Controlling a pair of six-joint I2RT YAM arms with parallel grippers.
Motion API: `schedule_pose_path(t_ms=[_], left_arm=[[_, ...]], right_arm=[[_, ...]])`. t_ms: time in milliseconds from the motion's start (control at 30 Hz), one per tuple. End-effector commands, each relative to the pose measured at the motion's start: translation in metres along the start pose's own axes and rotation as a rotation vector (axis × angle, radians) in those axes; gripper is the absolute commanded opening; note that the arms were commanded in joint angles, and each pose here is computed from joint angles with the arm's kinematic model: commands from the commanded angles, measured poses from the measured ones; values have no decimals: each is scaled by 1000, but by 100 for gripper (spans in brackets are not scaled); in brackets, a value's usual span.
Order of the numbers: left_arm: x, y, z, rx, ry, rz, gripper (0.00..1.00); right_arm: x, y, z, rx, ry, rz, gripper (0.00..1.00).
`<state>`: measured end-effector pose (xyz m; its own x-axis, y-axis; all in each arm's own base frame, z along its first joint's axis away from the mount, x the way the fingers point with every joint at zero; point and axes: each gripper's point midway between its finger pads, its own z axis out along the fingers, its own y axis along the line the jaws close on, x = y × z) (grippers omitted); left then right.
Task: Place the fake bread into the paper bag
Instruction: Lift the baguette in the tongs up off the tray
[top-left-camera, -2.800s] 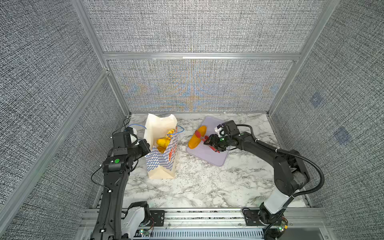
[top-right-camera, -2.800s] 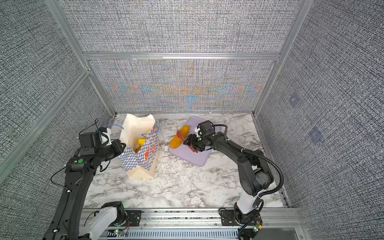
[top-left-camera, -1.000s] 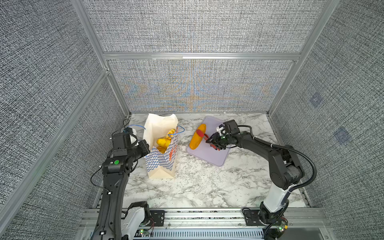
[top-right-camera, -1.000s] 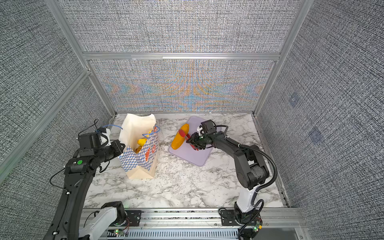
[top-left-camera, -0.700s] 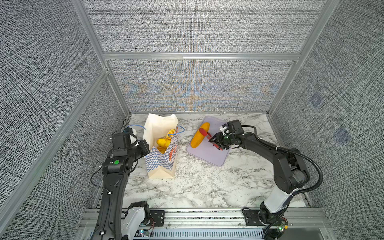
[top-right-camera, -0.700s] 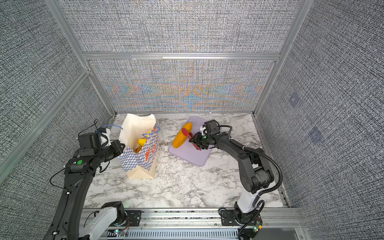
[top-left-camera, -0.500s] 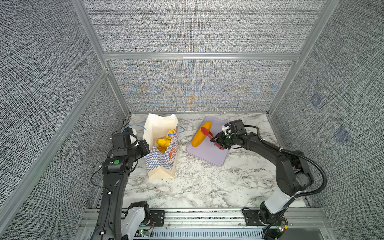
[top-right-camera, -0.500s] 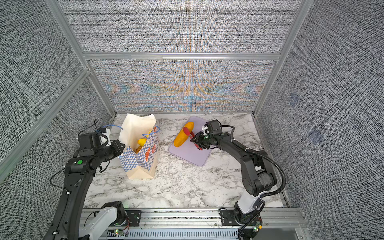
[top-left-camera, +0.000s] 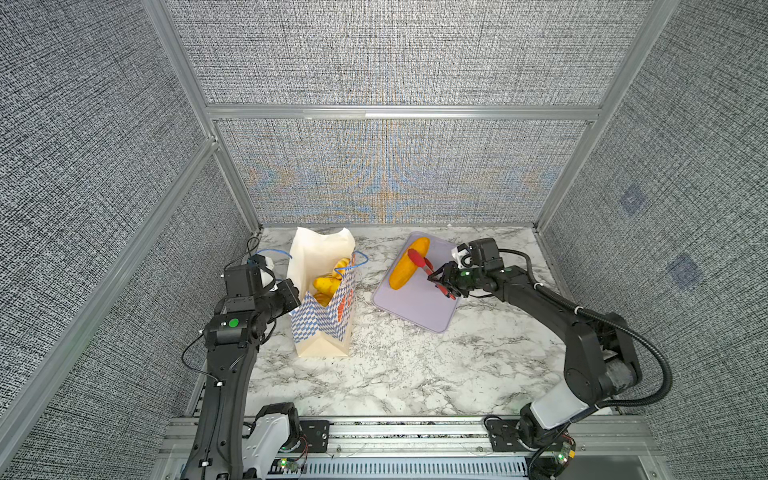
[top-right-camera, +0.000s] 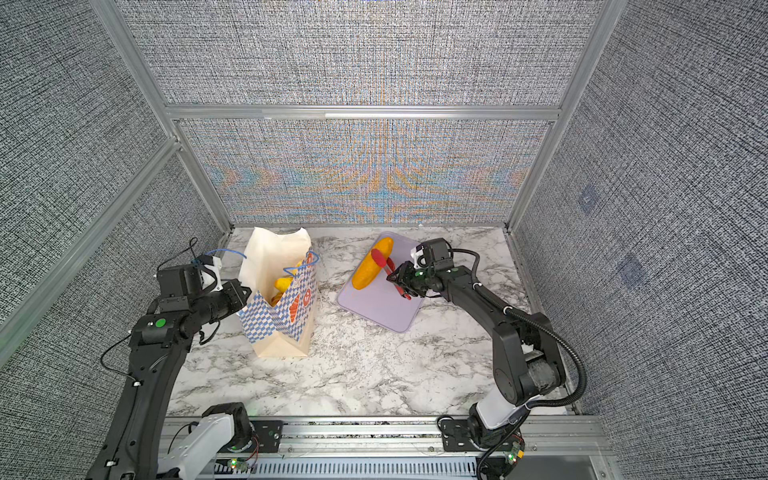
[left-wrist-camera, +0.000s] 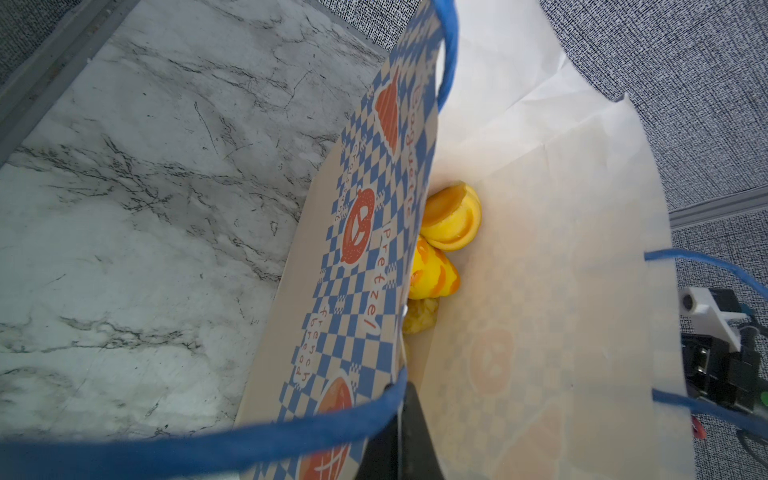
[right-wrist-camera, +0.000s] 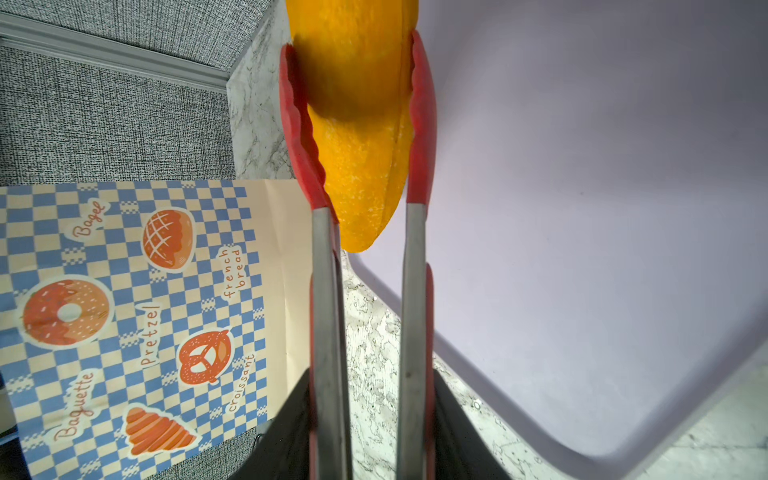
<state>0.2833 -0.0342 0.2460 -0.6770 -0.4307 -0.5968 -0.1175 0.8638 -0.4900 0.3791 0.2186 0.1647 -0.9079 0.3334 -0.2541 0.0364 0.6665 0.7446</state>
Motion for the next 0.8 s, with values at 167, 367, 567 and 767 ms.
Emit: schedule_pose_path(t_ms=[167, 367, 567, 767], left_arm=[[-2, -1, -1, 0, -2, 8, 3], [-3, -1, -1, 2, -4, 6, 3], [-3, -2, 0, 5, -2, 3, 3], [-4, -2, 1, 7, -2, 3, 3]], right_arm=[[-5, 12, -20, -5, -58, -95, 41], [-8, 22, -34, -19, -95, -139, 41], [-11, 32, -47, -25, -126, -179, 41], [-13, 42, -57, -40, -149, -203, 41]])
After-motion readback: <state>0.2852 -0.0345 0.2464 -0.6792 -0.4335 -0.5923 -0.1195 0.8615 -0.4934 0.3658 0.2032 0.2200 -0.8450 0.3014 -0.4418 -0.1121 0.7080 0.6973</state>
